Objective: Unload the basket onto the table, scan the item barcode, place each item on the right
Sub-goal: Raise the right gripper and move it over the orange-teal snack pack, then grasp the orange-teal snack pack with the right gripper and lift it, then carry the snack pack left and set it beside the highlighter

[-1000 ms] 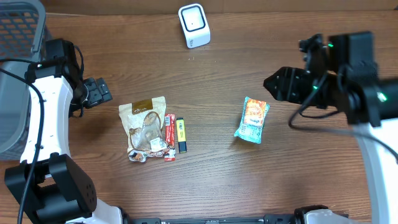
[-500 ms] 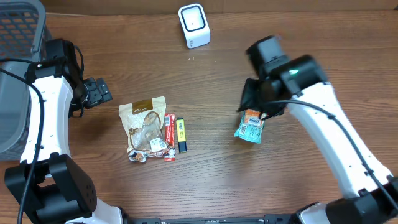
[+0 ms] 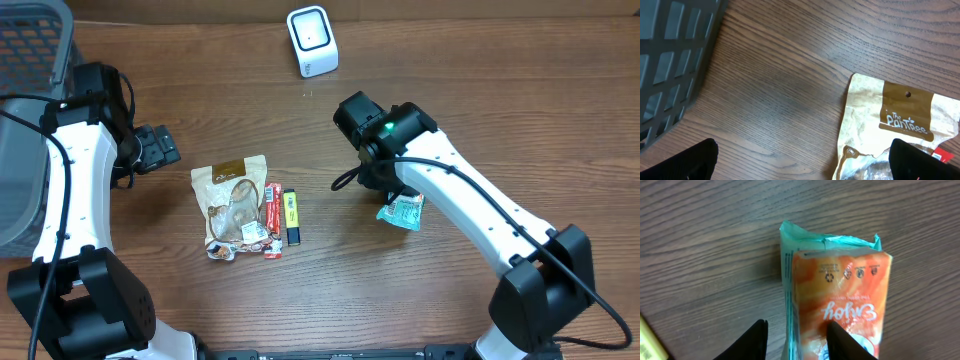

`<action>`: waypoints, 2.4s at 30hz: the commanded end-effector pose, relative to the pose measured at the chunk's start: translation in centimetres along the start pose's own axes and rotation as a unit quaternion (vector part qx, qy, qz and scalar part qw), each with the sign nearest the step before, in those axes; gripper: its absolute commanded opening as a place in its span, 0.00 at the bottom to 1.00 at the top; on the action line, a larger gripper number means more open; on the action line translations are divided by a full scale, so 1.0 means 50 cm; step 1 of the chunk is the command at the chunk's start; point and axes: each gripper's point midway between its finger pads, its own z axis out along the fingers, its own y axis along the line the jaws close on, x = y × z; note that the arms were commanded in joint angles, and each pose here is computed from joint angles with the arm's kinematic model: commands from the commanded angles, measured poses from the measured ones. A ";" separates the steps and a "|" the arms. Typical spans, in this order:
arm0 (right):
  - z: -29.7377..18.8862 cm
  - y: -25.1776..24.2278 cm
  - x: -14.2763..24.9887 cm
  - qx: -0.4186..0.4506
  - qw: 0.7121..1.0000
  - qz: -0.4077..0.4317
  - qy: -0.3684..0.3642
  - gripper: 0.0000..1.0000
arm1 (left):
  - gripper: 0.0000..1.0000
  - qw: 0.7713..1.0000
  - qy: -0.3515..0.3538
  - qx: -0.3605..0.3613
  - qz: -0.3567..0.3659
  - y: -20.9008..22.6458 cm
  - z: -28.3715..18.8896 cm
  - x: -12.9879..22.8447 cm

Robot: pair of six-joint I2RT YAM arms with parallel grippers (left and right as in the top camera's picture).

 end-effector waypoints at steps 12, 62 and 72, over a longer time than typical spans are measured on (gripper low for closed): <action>0.022 -0.022 -0.002 0.035 0.999 0.000 -0.017 0.33 | 1.00 1.000 -0.002 0.002 0.007 -0.002 -0.004 -0.001; -0.043 0.323 0.025 -0.466 0.876 -0.113 0.049 0.04 | 1.00 1.000 -0.002 0.001 0.007 -0.002 -0.004 -0.001; 0.026 0.352 0.036 -0.502 0.859 -0.091 0.032 0.04 | 1.00 1.000 -0.002 0.001 0.007 -0.002 -0.004 -0.001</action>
